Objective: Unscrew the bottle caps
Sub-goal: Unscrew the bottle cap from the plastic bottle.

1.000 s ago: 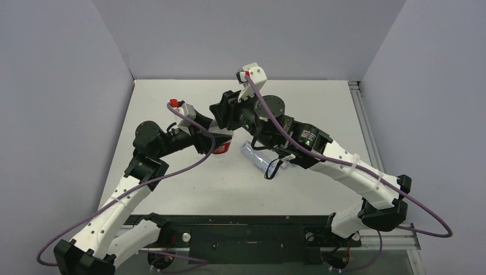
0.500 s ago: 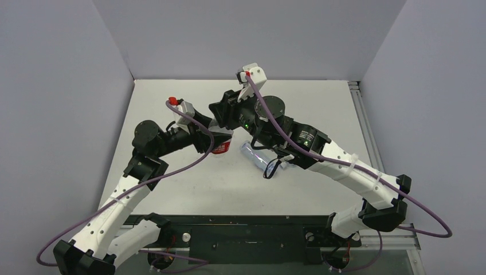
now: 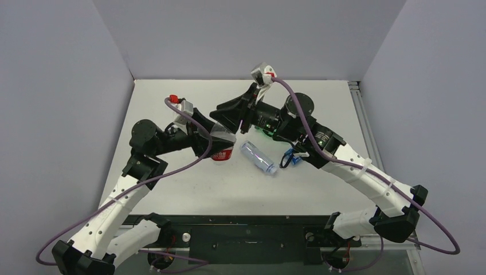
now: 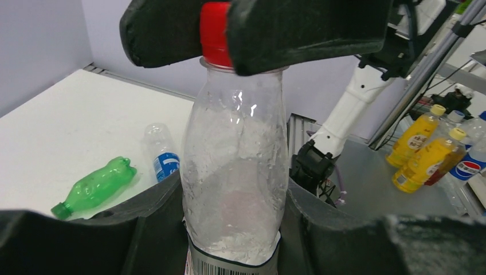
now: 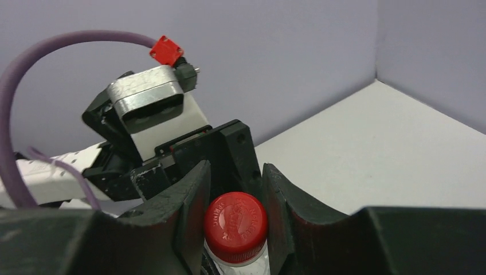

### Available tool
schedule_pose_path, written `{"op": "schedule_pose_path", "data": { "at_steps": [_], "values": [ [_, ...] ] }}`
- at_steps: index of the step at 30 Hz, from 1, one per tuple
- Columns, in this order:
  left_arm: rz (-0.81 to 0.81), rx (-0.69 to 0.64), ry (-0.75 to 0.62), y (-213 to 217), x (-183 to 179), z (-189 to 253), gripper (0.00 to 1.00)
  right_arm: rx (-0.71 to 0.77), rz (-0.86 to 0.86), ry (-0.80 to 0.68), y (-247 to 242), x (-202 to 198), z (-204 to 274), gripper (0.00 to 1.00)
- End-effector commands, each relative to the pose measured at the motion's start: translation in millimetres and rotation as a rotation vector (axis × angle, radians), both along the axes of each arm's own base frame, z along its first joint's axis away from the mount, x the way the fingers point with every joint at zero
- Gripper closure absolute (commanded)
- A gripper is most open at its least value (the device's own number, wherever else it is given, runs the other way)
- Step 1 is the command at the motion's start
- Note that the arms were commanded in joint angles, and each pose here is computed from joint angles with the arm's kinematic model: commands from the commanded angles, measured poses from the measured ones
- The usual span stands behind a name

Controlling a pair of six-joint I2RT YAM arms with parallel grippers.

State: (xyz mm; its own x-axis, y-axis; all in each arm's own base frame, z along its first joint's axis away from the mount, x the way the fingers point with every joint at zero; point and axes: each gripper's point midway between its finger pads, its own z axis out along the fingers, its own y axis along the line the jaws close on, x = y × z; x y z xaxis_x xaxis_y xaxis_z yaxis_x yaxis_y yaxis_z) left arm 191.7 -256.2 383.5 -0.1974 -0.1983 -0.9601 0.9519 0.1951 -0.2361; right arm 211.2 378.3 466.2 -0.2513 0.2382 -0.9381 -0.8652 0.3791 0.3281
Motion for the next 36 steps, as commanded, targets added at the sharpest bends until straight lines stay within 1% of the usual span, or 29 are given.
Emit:
{"op": "schedule_pose_path", "data": {
  "at_steps": [1, 2, 3, 5, 7, 13, 16, 17, 18, 19, 20, 21, 22, 23, 24, 25, 26, 27, 28, 29, 30, 31, 32, 33, 36],
  "values": [
    [-0.108, -0.063, -0.052, 1.2, -28.3, 40.7, 1.00, 0.160, 0.366, -0.199, -15.0, -73.9, 65.8, 1.00],
    [-0.115, -0.062, -0.051, 1.0, -29.4, 41.2, 1.00, 0.175, 0.394, -0.218, -17.2, -77.7, 70.4, 1.00],
    [-0.127, -0.062, -0.048, 0.9, -31.9, 41.4, 1.00, 0.174, 0.467, -0.222, -18.1, -89.3, 69.5, 1.00],
    [-0.145, -0.060, -0.039, 0.0, -34.9, 41.6, 1.00, 0.193, 0.548, -0.245, -21.8, -101.7, 71.7, 1.00],
    [-0.167, -0.058, -0.035, -0.9, -38.3, 42.3, 1.00, 0.205, 0.596, -0.273, -26.5, -109.2, 74.3, 1.00],
    [-0.207, -0.049, -0.037, -2.3, -45.2, 43.7, 1.00, 0.189, 0.641, -0.311, -35.4, -111.0, 71.7, 1.00],
    [-0.215, -0.045, -0.042, -2.2, -46.6, 42.6, 1.00, 0.181, 0.605, -0.312, -38.3, -102.0, 72.8, 1.00],
    [-0.211, -0.042, -0.048, -2.2, -45.8, 41.9, 1.00, 0.156, 0.563, -0.279, -38.4, -92.0, 69.1, 1.00],
    [-0.190, -0.040, -0.056, -2.3, -41.7, 40.8, 1.00, 0.156, 0.411, -0.281, -39.0, -66.9, 74.4, 0.90],
    [-0.176, -0.038, -0.060, -2.5, -38.9, 39.5, 1.00, 0.125, 0.317, -0.242, -41.8, -51.9, 70.7, 0.82],
    [-0.132, -0.030, -0.078, -2.4, -30.3, 36.6, 1.00, 0.118, 0.127, -0.241, -51.3, -24.0, 74.7, 0.67],
    [-0.106, -0.026, -0.087, -2.1, -25.3, 35.0, 1.00, 0.081, 0.048, -0.203, -54.6, -15.4, 66.5, 0.61],
    [-0.041, -0.018, -0.112, -0.9, -12.9, 32.8, 1.00, 0.069, -0.110, -0.197, -67.6, 5.7, 68.1, 0.52],
    [-0.005, -0.012, -0.128, 0.4, -6.9, 31.2, 1.00, 0.042, -0.147, -0.176, -69.0, 6.6, 62.5, 0.48],
    [0.065, 0.002, -0.152, 3.2, 6.1, 28.2, 1.00, 0.019, -0.261, -0.167, -78.3, 20.9, 59.6, 0.41],
    [0.104, 0.009, -0.164, 5.4, 12.3, 26.1, 1.00, -0.014, -0.284, -0.149, -77.0, 16.4, 55.0, 0.39],
    [0.171, 0.020, -0.189, 9.3, 24.1, 24.9, 1.00, -0.033, -0.392, -0.145, -86.4, 28.0, 58.5, 0.34],
    [0.201, 0.026, -0.198, 11.5, 29.1, 23.3, 1.00, -0.088, -0.397, -0.122, -80.9, 22.6, 46.7, 0.33],
    [0.252, 0.040, -0.214, 15.2, 38.3, 21.2, 1.00, -0.109, -0.463, -0.110, -84.2, 30.2, 48.4, 0.31],
    [0.271, 0.047, -0.218, 16.3, 42.0, 19.7, 1.00, -0.173, -0.462, -0.090, -73.9, 29.3, 32.9, 0.29],
    [0.305, 0.060, -0.229, 19.0, 48.4, 18.2, 1.00, -0.174, -0.499, -0.086, -77.6, 30.8, 38.3, 0.29],
    [0.318, 0.066, -0.231, 20.0, 51.1, 16.9, 1.00, -0.215, -0.495, -0.075, -69.2, 29.6, 27.9, 0.28],
    [0.344, 0.077, -0.235, 22.2, 56.0, 14.8, 1.00, -0.212, -0.512, -0.069, -69.5, 29.3, 31.3, 0.28],
    [0.361, 0.082, -0.236, 23.4, 59.0, 13.9, 1.00, -0.236, -0.515, -0.057, -64.8, 31.4, 24.1, 0.28],
    [0.379, 0.101, -0.254, 25.0, 62.3, 10.0, 1.00, -0.232, -0.530, -0.038, -59.6, 34.4, 25.8, 0.29]
  ]
}}
